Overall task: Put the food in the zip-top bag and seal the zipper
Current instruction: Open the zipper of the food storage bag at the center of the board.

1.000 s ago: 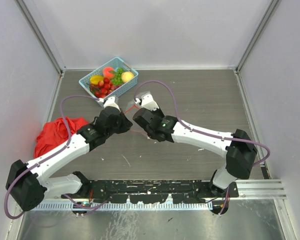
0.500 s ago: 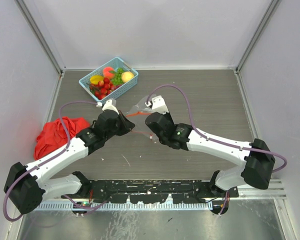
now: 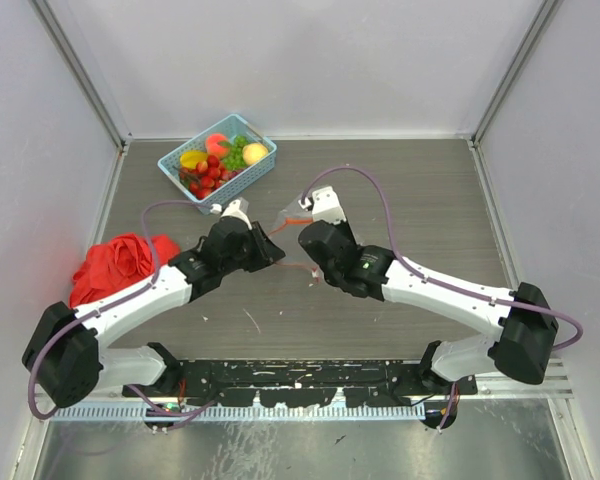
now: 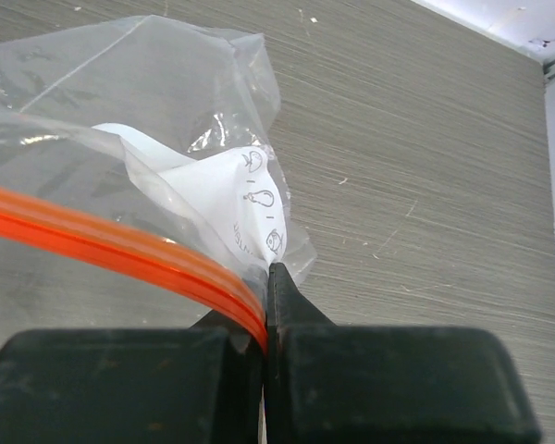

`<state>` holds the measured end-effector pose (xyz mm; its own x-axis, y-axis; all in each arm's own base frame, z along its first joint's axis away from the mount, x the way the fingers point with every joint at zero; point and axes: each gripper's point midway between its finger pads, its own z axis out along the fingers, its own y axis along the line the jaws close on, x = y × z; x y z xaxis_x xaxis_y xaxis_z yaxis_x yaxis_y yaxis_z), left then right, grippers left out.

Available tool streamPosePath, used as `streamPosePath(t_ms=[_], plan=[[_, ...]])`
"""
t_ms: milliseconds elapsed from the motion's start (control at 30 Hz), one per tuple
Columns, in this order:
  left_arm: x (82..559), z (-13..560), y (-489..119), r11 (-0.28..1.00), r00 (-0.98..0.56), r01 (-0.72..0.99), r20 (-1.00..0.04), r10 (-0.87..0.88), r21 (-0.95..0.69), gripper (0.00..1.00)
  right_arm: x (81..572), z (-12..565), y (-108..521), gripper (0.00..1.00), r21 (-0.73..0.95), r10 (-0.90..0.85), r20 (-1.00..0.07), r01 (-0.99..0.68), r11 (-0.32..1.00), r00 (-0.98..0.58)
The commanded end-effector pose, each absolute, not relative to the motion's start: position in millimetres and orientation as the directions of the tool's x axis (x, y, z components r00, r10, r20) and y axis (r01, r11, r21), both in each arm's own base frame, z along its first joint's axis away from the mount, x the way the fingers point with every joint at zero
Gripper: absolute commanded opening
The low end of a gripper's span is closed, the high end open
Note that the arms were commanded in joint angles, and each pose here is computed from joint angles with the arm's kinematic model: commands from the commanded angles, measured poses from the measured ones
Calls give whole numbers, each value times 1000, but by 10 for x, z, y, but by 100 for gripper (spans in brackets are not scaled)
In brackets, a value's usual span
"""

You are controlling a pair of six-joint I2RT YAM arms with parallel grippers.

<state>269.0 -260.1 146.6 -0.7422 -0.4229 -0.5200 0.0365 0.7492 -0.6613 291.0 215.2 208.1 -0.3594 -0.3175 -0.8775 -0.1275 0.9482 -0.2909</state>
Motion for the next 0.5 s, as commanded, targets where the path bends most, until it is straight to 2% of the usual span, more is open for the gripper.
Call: streamPosePath(t_ms=[0, 133, 333, 467], plan=[[2856, 2016, -2750, 694, -681, 156, -585, -440, -703, 31, 3003, 2247, 1971, 0, -332, -331, -879, -58, 942, -342], [2873, 2135, -2723, 691, -668, 170, -598, -443, -703, 44, 3049, 2203, 1901, 1, -375, -369, -857, -57, 925, -359], [2809, 2325, -2720, 656, -672, 198, -588, -450, -728, 56, 3110, 2120, 1836, 1, -422, -408, -828, -52, 905, -384], [2883, 2373, -2564, 683, -645, 182, -611, -460, -707, 65, 3169, 2047, 1780, 0, -425, -407, -818, -50, 904, -407]])
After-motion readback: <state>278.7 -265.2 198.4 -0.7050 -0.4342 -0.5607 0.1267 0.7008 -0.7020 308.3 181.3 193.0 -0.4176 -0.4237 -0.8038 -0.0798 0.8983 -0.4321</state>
